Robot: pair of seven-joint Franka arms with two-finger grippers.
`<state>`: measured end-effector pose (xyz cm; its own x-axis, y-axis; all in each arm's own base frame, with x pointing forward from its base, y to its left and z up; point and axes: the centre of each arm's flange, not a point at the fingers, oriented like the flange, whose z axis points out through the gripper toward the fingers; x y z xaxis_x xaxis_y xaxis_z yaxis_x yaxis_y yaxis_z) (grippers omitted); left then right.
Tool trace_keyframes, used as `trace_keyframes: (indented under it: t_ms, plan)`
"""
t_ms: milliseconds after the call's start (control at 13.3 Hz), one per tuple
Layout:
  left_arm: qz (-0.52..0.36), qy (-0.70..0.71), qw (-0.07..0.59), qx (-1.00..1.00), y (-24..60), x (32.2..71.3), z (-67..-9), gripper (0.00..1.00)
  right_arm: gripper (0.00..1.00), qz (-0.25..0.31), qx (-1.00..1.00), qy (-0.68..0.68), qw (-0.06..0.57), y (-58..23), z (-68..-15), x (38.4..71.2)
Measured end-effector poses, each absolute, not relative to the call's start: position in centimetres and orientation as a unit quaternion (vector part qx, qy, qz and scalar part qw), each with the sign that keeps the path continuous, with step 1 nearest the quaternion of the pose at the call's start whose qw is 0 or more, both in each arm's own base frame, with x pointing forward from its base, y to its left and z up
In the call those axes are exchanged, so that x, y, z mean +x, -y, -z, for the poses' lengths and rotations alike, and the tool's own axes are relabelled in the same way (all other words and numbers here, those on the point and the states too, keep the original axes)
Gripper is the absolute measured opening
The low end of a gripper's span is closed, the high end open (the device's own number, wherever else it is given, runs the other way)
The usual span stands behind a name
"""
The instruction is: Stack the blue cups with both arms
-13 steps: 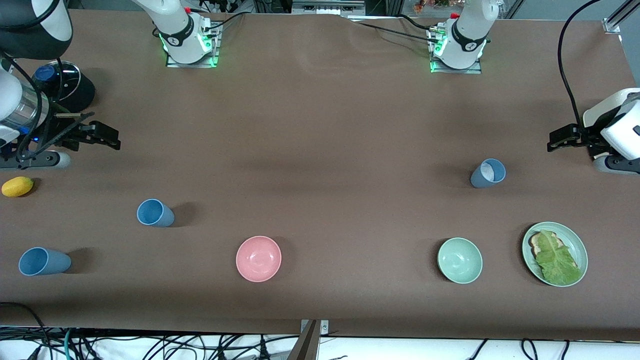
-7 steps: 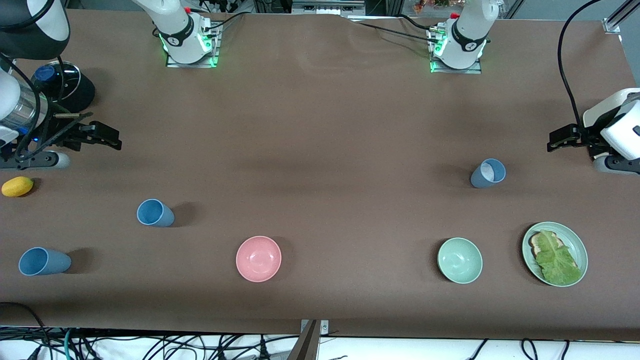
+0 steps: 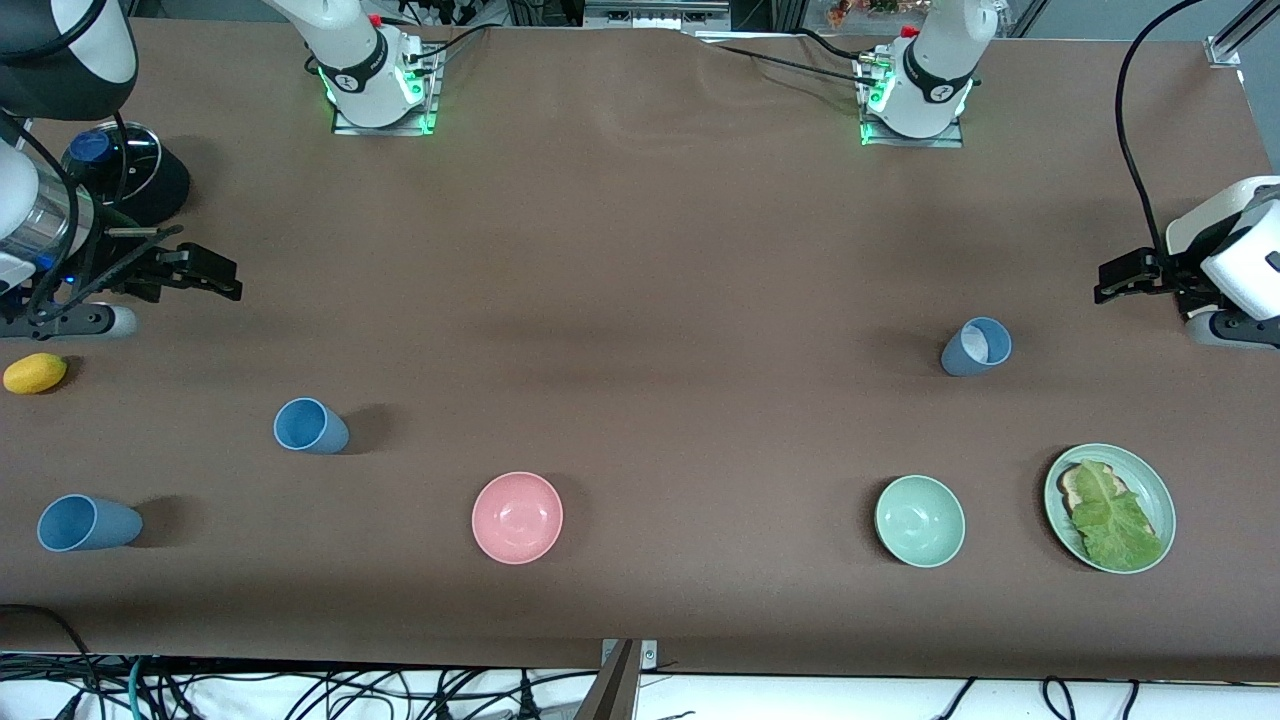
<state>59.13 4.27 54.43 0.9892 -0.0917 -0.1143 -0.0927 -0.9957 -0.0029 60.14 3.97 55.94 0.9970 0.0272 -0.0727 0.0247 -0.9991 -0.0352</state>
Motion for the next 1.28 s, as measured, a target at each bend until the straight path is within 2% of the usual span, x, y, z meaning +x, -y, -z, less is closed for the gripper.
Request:
trace_keyframes:
  t_ms: [977,1278]
  plan:
    - [-0.06,-0.046,0.004,-0.997,-4.3,59.3,-54.1,1.0,1.0,-0.028,-0.999,0.016,0.019,-4.3,-56.1,60.3]
    - [-0.096,-0.04,0.0,-0.995,-4.9,60.4,-49.8,1.0,1.0,-0.021,-1.0,0.012,0.019,-3.9,-56.2,60.5]
